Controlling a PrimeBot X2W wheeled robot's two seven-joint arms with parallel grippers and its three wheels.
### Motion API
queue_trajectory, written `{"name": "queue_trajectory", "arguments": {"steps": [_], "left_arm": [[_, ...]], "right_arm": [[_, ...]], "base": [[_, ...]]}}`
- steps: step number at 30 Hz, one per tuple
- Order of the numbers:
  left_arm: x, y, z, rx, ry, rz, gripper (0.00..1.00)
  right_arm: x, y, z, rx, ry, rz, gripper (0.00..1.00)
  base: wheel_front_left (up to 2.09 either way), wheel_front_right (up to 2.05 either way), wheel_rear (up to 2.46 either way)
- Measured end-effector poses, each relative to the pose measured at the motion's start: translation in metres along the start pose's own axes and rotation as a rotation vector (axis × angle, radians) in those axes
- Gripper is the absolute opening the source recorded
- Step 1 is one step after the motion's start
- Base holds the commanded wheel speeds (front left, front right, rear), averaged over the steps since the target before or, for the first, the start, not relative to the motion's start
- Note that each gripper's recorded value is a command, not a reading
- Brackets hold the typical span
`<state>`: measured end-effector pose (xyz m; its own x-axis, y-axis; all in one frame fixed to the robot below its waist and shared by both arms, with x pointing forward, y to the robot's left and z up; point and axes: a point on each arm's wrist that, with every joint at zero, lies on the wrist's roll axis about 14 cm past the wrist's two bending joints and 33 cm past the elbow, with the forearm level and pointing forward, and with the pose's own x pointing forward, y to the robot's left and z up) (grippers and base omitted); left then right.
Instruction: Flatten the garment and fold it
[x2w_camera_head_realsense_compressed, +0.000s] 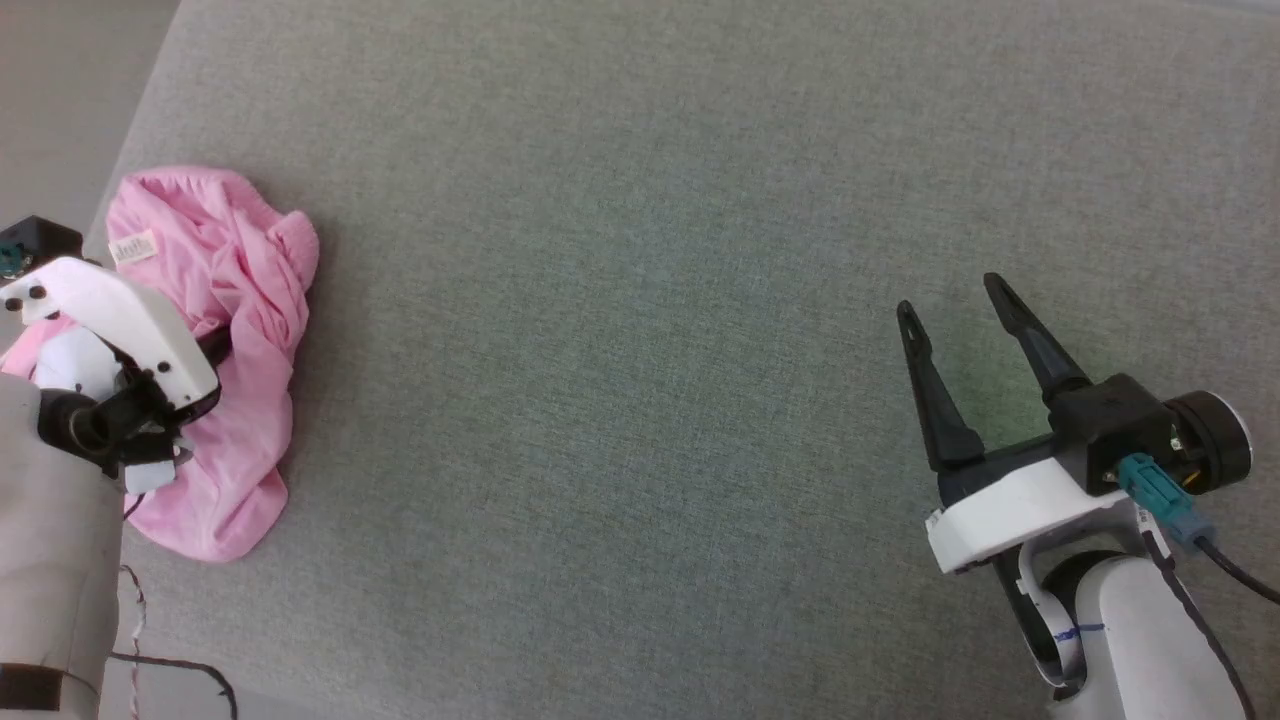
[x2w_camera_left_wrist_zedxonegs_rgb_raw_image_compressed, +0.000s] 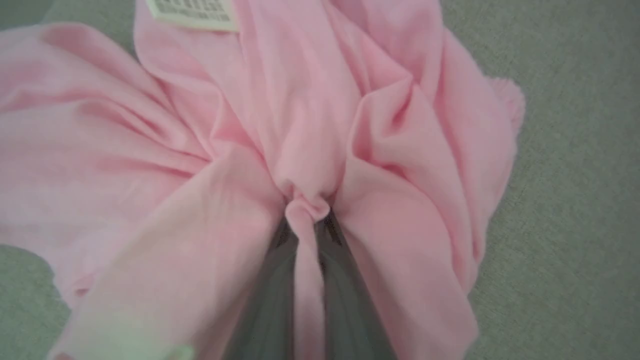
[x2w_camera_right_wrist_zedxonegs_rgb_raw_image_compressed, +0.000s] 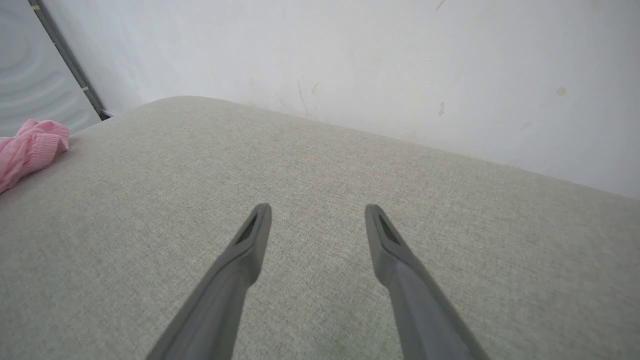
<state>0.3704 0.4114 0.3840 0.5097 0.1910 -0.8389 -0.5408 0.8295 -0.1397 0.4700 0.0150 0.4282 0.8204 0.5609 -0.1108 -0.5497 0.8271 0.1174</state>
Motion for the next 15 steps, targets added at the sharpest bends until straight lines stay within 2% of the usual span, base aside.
{"name": "queue_trajectory", "arguments": {"steps": [6,11,15], "left_arm": [[-0.014,0.0,0.018,0.077,-0.111,-0.003,0.0],[-0.049,0.012,0.075,0.189,-0.39,0.045,0.0],[-0.091,-0.004,0.129,0.278,-0.674,0.053,0.0]], "right_arm": [[-0.005,0.001,0.016,0.005,-0.041,-0.007,1.0],[-0.015,-0.001,0.031,0.006,-0.083,-0.024,1.0],[-0.026,-0.001,0.044,0.004,-0.117,-0.039,1.0]], "base": [[0.0,0.0,0.0],[0.0,0.0,0.0],[0.0,0.0,0.0]]}}
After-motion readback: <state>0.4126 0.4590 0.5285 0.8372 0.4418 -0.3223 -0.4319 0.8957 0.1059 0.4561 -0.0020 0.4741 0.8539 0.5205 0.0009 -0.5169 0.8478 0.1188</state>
